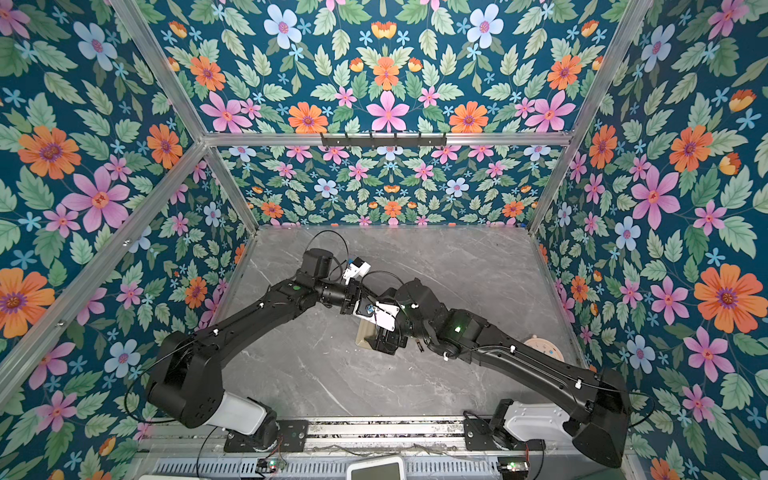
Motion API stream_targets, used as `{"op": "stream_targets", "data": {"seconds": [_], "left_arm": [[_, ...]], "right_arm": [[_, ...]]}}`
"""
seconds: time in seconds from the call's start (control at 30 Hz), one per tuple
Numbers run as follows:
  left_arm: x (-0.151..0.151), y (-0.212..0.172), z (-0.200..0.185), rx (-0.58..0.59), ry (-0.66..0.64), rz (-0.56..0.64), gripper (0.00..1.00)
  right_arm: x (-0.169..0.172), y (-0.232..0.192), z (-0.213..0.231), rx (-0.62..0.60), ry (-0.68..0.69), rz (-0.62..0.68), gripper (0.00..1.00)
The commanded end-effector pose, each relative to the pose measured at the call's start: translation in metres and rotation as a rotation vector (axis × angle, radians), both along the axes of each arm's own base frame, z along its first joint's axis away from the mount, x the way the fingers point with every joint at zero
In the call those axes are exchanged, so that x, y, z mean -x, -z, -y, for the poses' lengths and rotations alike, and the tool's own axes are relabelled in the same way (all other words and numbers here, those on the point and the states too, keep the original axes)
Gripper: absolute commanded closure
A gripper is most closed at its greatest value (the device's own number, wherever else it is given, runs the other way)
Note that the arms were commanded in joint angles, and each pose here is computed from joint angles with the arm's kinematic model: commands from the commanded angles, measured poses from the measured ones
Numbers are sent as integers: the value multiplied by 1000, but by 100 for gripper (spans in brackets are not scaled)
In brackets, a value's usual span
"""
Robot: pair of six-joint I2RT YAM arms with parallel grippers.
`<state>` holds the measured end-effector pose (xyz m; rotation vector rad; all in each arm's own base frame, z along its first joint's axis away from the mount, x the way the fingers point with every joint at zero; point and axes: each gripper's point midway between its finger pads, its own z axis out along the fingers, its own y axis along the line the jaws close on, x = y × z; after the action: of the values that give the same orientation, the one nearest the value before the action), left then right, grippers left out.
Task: Load the batteries into the remote control
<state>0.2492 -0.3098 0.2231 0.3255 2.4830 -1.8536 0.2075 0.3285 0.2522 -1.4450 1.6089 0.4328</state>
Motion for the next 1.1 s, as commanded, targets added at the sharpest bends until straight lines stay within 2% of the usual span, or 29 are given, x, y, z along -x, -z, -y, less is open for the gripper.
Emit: {"op": "stream_targets", "data": {"seconds": [0.0, 0.47, 0.73, 1.07], "left_arm": [[2, -7, 1, 18, 17, 18, 100], [2, -9, 2, 27, 21, 17, 100], [5, -9, 1, 30, 27, 13, 100], [5, -6, 2, 26, 29, 3, 100]], "right_arm": [[0, -4, -5, -20, -16, 7, 1], [-3, 9, -9, 8, -20, 4, 1], [-25, 14, -7, 64, 44, 93, 1], [-41, 0, -5, 70, 108, 223, 1]]}}
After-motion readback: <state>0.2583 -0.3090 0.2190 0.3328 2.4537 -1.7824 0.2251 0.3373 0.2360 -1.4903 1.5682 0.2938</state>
